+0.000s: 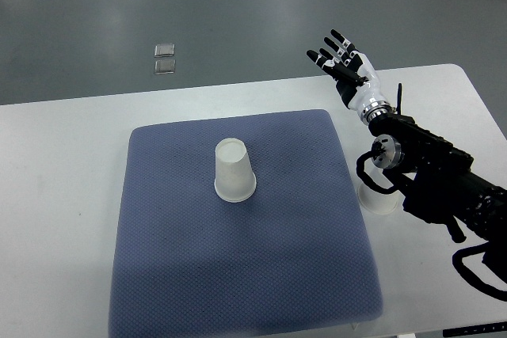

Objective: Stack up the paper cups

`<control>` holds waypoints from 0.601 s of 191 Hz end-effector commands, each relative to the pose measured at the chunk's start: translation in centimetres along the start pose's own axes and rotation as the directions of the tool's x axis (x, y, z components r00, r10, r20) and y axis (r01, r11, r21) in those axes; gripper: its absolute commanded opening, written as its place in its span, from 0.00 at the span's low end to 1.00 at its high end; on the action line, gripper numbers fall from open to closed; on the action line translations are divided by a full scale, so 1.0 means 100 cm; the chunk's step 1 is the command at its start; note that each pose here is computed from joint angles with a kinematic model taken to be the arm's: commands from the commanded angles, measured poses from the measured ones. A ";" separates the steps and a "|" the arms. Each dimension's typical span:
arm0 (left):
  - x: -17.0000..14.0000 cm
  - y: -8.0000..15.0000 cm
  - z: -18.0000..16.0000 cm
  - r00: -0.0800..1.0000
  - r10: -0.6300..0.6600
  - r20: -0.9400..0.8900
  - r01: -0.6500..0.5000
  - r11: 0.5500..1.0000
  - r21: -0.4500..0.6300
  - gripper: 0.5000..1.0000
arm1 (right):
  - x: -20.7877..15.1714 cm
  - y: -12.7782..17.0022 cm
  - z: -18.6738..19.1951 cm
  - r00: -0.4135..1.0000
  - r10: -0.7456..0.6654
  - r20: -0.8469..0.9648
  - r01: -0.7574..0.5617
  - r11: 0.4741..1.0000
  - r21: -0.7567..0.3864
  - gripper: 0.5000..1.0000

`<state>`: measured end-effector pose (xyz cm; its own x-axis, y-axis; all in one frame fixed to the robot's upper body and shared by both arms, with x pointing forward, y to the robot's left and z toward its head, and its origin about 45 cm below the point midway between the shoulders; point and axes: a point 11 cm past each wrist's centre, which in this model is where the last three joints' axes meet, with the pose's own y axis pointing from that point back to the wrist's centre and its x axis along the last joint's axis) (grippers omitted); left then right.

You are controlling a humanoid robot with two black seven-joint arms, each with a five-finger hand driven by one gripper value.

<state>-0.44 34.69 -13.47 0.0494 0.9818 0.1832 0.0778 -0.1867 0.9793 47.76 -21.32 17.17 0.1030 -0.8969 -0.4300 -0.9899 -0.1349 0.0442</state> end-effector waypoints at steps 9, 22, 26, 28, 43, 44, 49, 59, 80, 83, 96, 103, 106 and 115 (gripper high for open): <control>0.000 0.000 0.000 1.000 0.000 -0.001 0.000 1.000 0.000 1.00 | 0.002 0.001 -0.003 1.000 -0.001 0.001 0.001 1.000 0.003 0.83; 0.000 0.000 0.000 1.000 0.000 0.001 0.000 1.000 -0.001 1.00 | 0.000 -0.001 -0.006 1.000 -0.007 0.000 0.007 1.000 0.008 0.83; 0.000 0.000 0.000 1.000 0.002 0.001 -0.002 1.000 0.000 1.00 | -0.001 -0.001 -0.007 1.000 -0.011 -0.006 0.011 1.000 0.009 0.83; 0.000 0.000 0.000 1.000 0.000 -0.001 0.000 1.000 0.000 1.00 | -0.001 -0.001 -0.007 1.000 -0.014 -0.011 0.014 1.000 0.007 0.83; 0.000 0.000 0.000 1.000 0.000 -0.001 0.000 1.000 0.000 1.00 | 0.000 -0.003 -0.016 0.999 -0.016 -0.039 0.017 1.000 0.011 0.83; 0.000 0.000 0.000 1.000 0.000 -0.001 0.000 1.000 0.000 1.00 | -0.001 -0.004 -0.017 0.999 -0.021 -0.044 0.022 1.000 0.010 0.83; 0.000 0.000 -0.001 1.000 0.000 -0.001 0.000 1.000 0.001 1.00 | -0.003 -0.006 -0.023 0.998 -0.030 -0.058 0.031 0.999 0.017 0.83; 0.000 0.000 -0.001 1.000 0.000 -0.001 0.000 1.000 0.001 1.00 | -0.004 -0.008 -0.035 0.992 -0.060 -0.108 0.064 0.998 0.026 0.83; 0.000 0.000 -0.001 1.000 0.000 0.001 0.000 1.000 0.001 1.00 | 0.009 -0.003 -0.067 0.940 -0.132 -0.314 0.150 0.988 0.031 0.83; 0.000 0.000 0.000 1.000 0.000 -0.001 0.000 1.000 0.000 1.00 | 0.010 -0.002 -0.071 0.933 -0.140 -0.331 0.159 0.987 0.032 0.83; 0.000 0.000 0.000 1.000 0.000 0.001 0.000 1.000 -0.001 1.00 | 0.011 0.004 -0.089 0.880 -0.195 -0.433 0.226 0.974 0.019 0.83; 0.000 0.000 0.000 1.000 0.002 -0.001 -0.002 1.000 0.000 1.00 | 0.016 0.009 -0.098 0.850 -0.212 -0.482 0.246 0.969 0.008 0.83; 0.000 0.000 0.000 1.000 0.000 -0.001 0.000 1.000 0.000 1.00 | 0.019 0.011 -0.103 0.830 -0.220 -0.513 0.255 0.967 -0.002 0.83; 0.000 0.000 -0.001 1.000 0.000 -0.001 0.000 1.000 0.001 1.00 | 0.023 0.018 -0.109 0.787 -0.246 -0.565 0.273 0.961 -0.037 0.83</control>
<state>-0.43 34.70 -13.47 0.0497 0.9818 0.1835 0.0774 -0.1870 0.9793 48.31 -26.31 24.66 0.3227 -0.9465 0.0044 -0.9443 -0.3222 -0.0674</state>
